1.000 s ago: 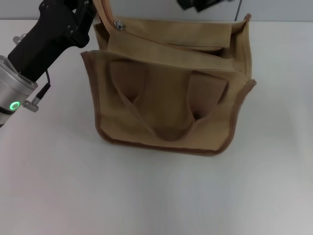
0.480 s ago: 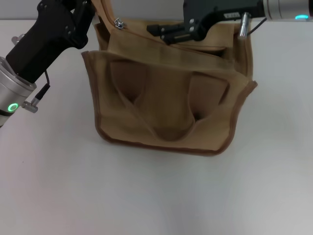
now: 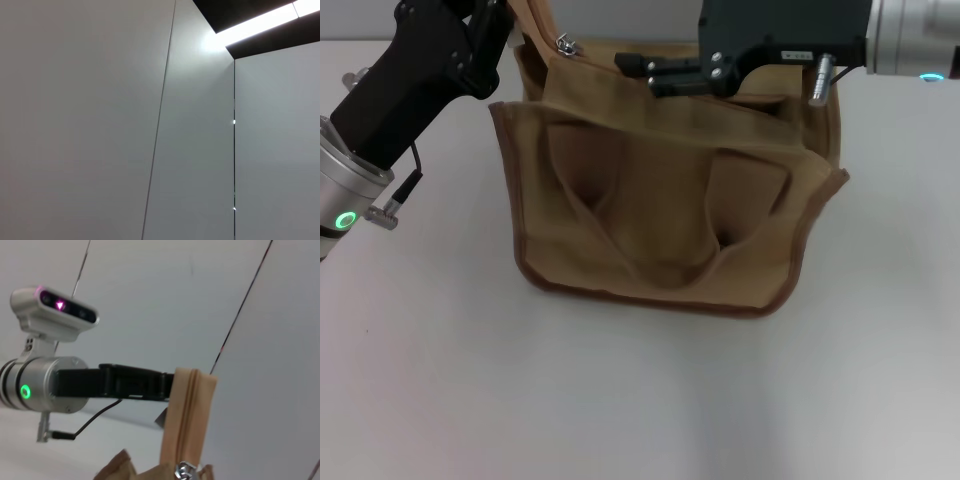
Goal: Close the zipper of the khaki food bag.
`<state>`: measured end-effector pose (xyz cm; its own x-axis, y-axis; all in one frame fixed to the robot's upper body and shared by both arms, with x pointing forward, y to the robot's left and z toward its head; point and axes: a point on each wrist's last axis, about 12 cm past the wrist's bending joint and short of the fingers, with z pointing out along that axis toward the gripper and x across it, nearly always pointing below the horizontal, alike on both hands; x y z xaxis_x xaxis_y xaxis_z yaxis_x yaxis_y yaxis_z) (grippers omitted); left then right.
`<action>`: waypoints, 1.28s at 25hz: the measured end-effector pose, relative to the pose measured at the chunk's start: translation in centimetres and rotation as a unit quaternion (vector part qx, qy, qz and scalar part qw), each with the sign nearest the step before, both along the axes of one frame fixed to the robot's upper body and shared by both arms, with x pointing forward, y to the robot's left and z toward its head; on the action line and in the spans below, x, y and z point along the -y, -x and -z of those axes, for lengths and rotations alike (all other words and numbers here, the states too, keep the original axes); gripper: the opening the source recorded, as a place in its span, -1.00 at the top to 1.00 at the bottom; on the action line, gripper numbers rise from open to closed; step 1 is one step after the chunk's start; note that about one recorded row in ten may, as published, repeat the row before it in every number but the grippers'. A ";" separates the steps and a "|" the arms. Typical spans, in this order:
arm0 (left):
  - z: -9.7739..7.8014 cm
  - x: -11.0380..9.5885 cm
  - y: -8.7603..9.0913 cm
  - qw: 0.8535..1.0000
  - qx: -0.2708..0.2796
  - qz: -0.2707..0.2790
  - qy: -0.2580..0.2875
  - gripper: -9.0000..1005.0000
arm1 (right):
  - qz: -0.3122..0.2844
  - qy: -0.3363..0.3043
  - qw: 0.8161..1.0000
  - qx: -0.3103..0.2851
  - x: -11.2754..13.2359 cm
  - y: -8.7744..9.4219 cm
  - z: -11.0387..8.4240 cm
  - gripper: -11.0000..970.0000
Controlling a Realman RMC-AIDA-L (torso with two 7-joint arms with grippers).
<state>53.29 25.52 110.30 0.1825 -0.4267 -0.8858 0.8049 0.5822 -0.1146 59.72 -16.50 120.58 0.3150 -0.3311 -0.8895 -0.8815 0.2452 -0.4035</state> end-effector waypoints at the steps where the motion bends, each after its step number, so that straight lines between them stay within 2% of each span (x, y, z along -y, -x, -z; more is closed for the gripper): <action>1: 0.0 0.0 0.0 1.000 0.000 0.000 0.000 0.94 | 0.000 0.000 1.000 0.000 0.0 0.0 0.0 -0.62; 5: 0.0 0.0 -0.1 1.000 -0.001 -0.004 0.000 0.94 | 0.011 -0.032 0.999 0.016 1.0 -0.1 0.4 -0.62; 9: 0.0 0.0 -0.2 1.000 -0.001 -0.004 0.000 0.94 | 0.019 -0.030 0.999 0.029 1.3 -0.3 0.6 -0.62; 20: -0.3 0.3 -0.5 1.000 0.006 -0.005 -0.003 0.94 | 0.010 -0.029 0.998 0.062 -0.2 -1.6 1.7 -0.62; 32: -0.5 0.6 -1.0 1.000 0.007 -0.003 -0.005 0.94 | -0.007 -0.011 0.997 0.076 -1.3 -1.6 2.2 -0.62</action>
<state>54.25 24.89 110.78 0.1975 -0.4165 -0.8874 0.8035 0.5873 -0.0968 61.28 -15.16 118.35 0.4517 -0.3068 -0.8378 -0.8140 0.2427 -0.5277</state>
